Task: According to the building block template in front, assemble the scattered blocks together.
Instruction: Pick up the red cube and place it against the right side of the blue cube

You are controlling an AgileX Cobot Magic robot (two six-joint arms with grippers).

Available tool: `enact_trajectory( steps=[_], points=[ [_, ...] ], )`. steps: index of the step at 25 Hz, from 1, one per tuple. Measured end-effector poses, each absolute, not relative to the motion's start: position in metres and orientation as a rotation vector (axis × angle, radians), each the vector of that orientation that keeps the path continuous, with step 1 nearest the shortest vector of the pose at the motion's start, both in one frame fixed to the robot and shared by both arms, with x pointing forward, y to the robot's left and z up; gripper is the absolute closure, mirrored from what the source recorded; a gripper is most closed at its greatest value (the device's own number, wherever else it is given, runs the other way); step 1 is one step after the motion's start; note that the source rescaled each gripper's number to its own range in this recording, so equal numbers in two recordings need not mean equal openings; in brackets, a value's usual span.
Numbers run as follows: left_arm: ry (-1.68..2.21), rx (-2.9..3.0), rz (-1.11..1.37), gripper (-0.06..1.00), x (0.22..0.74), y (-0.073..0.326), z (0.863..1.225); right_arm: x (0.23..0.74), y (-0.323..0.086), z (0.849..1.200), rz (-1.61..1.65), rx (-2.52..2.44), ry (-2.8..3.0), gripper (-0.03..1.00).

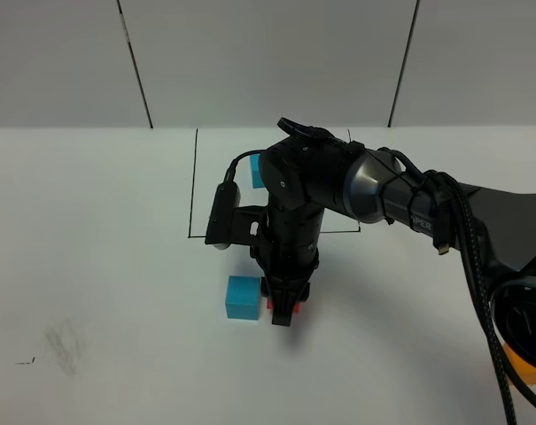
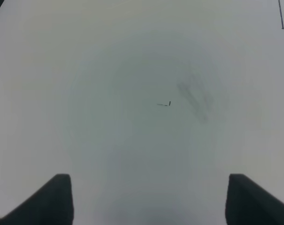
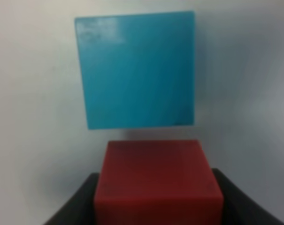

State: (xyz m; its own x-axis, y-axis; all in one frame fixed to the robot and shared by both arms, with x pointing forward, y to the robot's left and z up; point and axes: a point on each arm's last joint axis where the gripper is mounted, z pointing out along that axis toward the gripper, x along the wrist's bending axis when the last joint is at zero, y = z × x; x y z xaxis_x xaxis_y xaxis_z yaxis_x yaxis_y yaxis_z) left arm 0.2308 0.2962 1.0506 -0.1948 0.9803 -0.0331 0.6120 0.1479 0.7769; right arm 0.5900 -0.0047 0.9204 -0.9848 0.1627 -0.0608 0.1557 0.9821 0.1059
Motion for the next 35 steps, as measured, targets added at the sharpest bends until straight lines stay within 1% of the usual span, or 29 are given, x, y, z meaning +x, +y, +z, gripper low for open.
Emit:
enact_trajectory(
  steps=[13, 35],
  points=[
    [1.878, 1.517, 0.865, 0.33, 0.231, 0.296, 1.051, 0.589, 0.004, 0.899, 0.181, 0.211, 3.085, 0.96],
    [1.878, 1.517, 0.865, 0.33, 0.231, 0.296, 1.051, 0.592, 0.005, 0.897, 0.204, 0.186, 3.05, 0.96]
  ],
)
